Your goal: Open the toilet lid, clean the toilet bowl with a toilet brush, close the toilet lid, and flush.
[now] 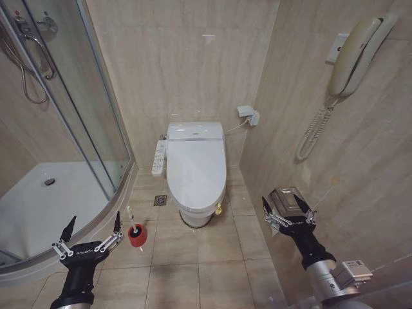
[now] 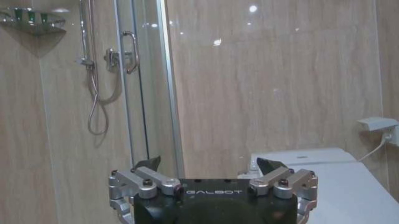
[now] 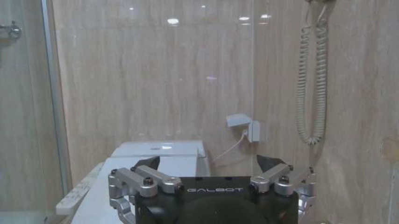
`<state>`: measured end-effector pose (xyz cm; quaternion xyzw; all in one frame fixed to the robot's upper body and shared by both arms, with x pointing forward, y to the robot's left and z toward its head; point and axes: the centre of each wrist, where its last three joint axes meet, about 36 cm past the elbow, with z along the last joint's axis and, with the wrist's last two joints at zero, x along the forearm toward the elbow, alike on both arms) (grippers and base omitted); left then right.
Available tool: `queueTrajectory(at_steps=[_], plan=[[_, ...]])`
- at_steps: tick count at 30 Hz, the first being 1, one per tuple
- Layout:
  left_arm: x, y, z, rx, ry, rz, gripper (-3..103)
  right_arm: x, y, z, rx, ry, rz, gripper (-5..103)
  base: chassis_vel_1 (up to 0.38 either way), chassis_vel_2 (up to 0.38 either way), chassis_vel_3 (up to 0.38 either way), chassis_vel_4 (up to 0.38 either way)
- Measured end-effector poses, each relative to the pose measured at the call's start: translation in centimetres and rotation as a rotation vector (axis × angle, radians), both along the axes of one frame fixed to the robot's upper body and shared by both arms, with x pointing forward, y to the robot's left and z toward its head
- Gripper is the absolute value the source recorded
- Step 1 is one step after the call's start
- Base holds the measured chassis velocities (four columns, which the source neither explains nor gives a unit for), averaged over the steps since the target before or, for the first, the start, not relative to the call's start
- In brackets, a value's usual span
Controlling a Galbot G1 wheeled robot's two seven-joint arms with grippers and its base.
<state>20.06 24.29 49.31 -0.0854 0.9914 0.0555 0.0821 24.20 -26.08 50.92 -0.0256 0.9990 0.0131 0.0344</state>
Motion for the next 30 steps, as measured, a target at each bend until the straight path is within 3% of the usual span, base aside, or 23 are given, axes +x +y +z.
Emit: queueTrajectory(at_steps=[17, 30], plan=[[0.00, 0.00, 0.00, 0.000, 0.000, 0.000, 100, 0.00, 0.00, 0.00, 0.000, 0.000, 0.000, 100, 0.091, -0.090, -0.100, 0.086], [0.00, 0.00, 0.00, 0.000, 0.000, 0.000, 100, 0.00, 0.00, 0.00, 0.000, 0.000, 0.000, 100, -0.016, 0.013, 0.015, -0.009]])
